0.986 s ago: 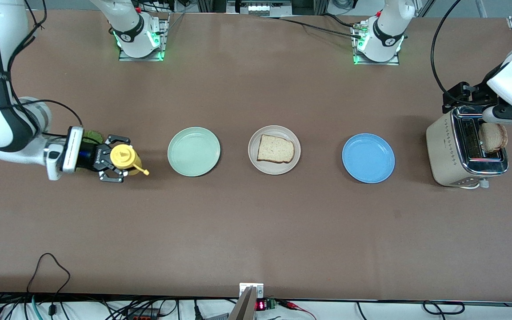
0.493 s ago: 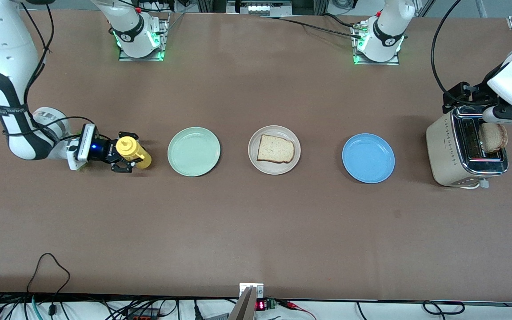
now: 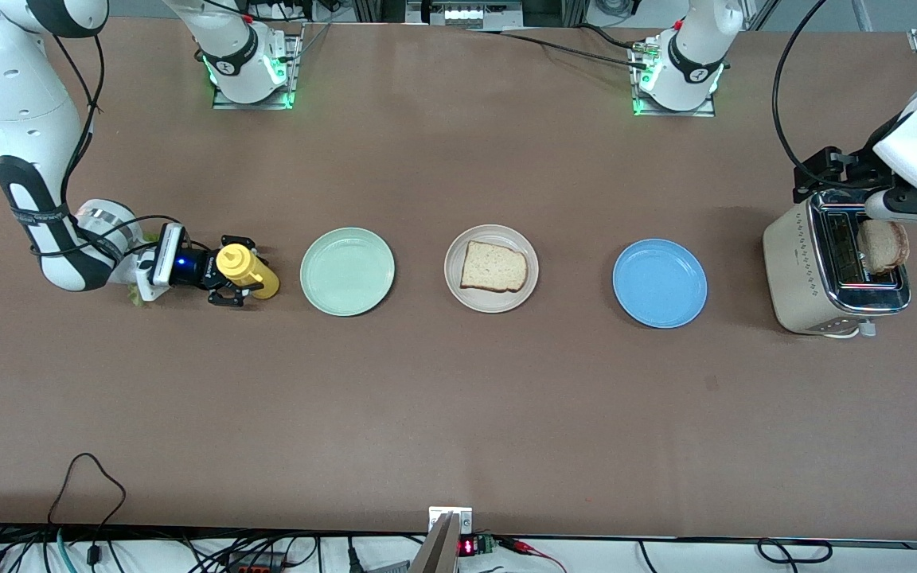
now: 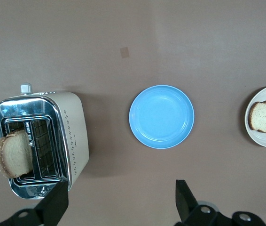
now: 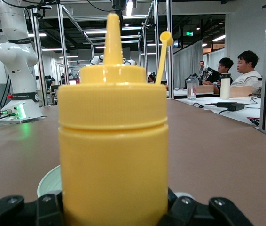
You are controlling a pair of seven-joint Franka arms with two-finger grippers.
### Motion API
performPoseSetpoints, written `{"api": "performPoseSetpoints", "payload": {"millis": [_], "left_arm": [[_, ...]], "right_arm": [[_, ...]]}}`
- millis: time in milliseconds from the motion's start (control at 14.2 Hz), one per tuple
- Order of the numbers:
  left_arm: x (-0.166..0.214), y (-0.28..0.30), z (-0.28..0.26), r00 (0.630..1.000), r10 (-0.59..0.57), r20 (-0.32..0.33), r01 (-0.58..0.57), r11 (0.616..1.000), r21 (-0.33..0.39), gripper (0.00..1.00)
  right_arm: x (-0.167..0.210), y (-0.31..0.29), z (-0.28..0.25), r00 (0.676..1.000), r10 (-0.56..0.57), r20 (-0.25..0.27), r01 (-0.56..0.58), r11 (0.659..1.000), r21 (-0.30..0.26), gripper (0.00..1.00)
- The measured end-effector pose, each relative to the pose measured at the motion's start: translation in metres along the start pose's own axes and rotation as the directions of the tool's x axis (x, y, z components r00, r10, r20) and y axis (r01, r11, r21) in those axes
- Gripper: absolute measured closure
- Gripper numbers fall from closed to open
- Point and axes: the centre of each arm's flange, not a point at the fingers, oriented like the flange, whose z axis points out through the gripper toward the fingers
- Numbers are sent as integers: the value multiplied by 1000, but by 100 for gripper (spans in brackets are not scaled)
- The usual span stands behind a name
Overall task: Make sandwich in beige plate with both arms
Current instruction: 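Return the yellow bottle to its spot and release it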
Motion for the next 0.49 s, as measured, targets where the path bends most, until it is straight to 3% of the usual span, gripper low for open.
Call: {"api": "performPoseSetpoints", "payload": {"millis": [282, 493], "left_arm": [[0, 0, 0, 1000, 0, 4, 0, 1000, 0, 0], [-1, -1, 1, 1000, -1, 13, 1, 1000, 0, 0]], "right_arm": [[4, 6, -9, 1000, -16, 3, 16, 1000, -8, 0], [10, 13, -33, 998, -40, 51, 40, 999, 0, 0]]}}
